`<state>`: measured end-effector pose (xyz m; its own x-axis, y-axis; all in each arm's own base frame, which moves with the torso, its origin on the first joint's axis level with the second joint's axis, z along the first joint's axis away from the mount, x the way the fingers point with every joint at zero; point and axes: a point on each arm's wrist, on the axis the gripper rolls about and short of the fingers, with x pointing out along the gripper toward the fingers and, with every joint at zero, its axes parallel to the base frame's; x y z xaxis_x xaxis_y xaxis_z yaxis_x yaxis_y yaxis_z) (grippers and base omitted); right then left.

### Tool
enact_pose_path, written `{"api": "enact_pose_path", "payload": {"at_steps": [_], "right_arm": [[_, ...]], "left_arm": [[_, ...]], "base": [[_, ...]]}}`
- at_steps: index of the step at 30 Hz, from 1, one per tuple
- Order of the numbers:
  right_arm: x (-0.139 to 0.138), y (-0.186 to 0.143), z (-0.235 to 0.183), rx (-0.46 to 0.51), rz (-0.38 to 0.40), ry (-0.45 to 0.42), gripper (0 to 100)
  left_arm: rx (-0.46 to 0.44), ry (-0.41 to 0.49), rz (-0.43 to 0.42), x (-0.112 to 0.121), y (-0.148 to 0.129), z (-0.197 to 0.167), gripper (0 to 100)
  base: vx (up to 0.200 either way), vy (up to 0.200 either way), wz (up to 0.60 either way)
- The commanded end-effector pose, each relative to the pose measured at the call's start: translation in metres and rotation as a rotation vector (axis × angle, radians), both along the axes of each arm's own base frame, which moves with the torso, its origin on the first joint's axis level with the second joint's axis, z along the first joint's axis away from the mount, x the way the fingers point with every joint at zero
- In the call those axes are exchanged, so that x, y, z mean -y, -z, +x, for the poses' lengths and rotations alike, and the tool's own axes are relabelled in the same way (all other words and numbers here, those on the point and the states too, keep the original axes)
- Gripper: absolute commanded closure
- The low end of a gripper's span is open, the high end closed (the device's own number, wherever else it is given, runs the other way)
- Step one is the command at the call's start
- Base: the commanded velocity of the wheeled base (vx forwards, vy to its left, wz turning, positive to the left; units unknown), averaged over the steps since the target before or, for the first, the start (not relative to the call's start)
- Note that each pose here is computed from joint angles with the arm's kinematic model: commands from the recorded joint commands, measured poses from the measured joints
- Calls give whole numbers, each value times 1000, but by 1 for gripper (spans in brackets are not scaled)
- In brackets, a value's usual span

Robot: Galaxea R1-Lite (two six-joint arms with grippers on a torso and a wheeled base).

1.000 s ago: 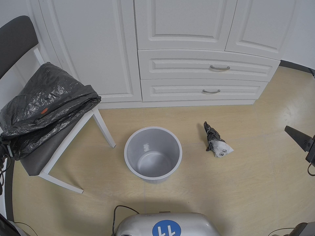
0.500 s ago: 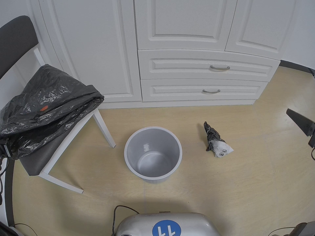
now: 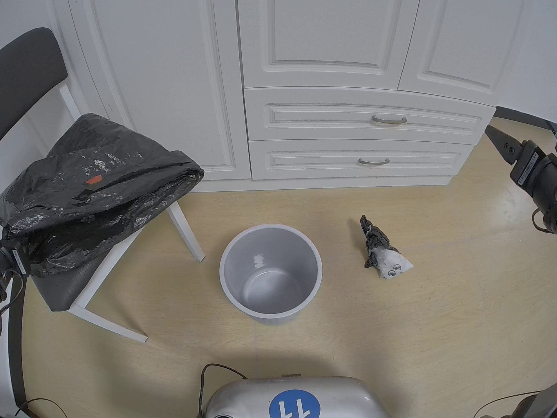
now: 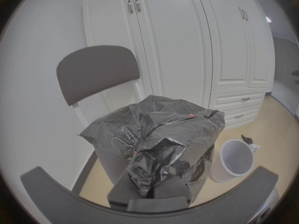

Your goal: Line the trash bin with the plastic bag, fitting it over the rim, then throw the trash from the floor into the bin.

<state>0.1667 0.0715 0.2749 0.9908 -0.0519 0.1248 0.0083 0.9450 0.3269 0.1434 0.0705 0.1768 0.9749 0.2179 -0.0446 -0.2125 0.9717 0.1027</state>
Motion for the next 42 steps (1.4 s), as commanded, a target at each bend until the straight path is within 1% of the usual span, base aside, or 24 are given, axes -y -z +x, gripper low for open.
{"api": "enact_pose_path", "payload": {"at_steps": [1, 7, 10, 11, 13, 17, 18, 21, 24, 26, 27, 28, 29, 30, 32, 34, 35, 39, 40, 41, 42], "right_arm": [[-23, 3, 7, 3, -34, -69, 0], [-28, 9, 3, -10, -41, -113, 0], [-30, 19, 4, -39, -60, -141, 0], [-30, 19, 4, -40, -61, -144, 0], [-30, 22, 4, -50, -68, -150, 0], [-30, 26, 4, -62, -81, -148, 0], [-30, 29, 4, -69, -86, -147, 0], [-30, 30, 2, -70, -105, -146, 0], [-30, 28, -1, -59, -125, -156, 0], [-31, 28, -1, -58, -125, -162, 0], [-33, 28, -3, -58, -122, -176, 0], [-34, 28, -3, -58, -122, -178, 0], [-34, 28, -3, -59, -120, -178, 0], [-34, 28, -3, -59, -120, -178, 0], [-33, 31, -3, -68, -127, -180, 0], [-33, 32, -4, -71, -130, -180, 0], [-32, 34, -5, -74, -137, -180, 0], [-32, 35, -5, -77, -139, -180, 0], [-32, 36, -6, -80, -139, -180, 0], [-32, 36, -6, -80, -139, -180, 0], [-31, 41, -6, -95, -151, -182, 0]], "left_arm": [[123, 111, -58, 29, -56, -14, 100], [87, 124, -83, 28, -51, -8, 100], [27, 130, -107, 25, -40, 4, 100], [23, 131, -109, 24, -39, 5, 100], [-3, 161, -114, 20, -36, 18, 100], [15, 183, -103, 17, -36, 29, 100], [36, 189, -94, 17, -38, 29, 100], [64, 198, -84, 20, -43, 25, 100], [108, 233, -70, 29, -54, 16, 100], [109, 239, -70, 31, -56, 14, 100], [110, 262, -71, 35, -60, 14, 100], [114, 268, -69, 36, -62, 14, 100], [122, 295, -69, 39, -68, 17, 100], [122, 295, -69, 39, -68, 17, 100], [151, 359, -64, 49, -89, 28, 100], [149, 367, -65, 50, -92, 32, 100], [145, 374, -66, 50, -98, 41, 100], [134, 375, -71, 50, -96, 45, 100], [92, 373, -90, 49, -85, 47, 100], [92, 373, -90, 49, -85, 47, 100], [60, 374, -100, 49, -73, 48, 100]], "base": [[0, 0, 0], [0, 0, 0], [0, 0, 0], [0, 0, 0], [0, 0, 0], [0, 0, 0], [0, 0, 0], [0, 0, 0], [0, 0, 0], [0, 0, 0], [0, 0, 0], [0, 0, 0], [0, 0, 0], [0, 0, 0], [0, 0, 0], [0, 0, 0], [0, 0, 0], [0, 0, 0], [0, 0, 0], [0, 0, 0], [0, 0, 0]]}}
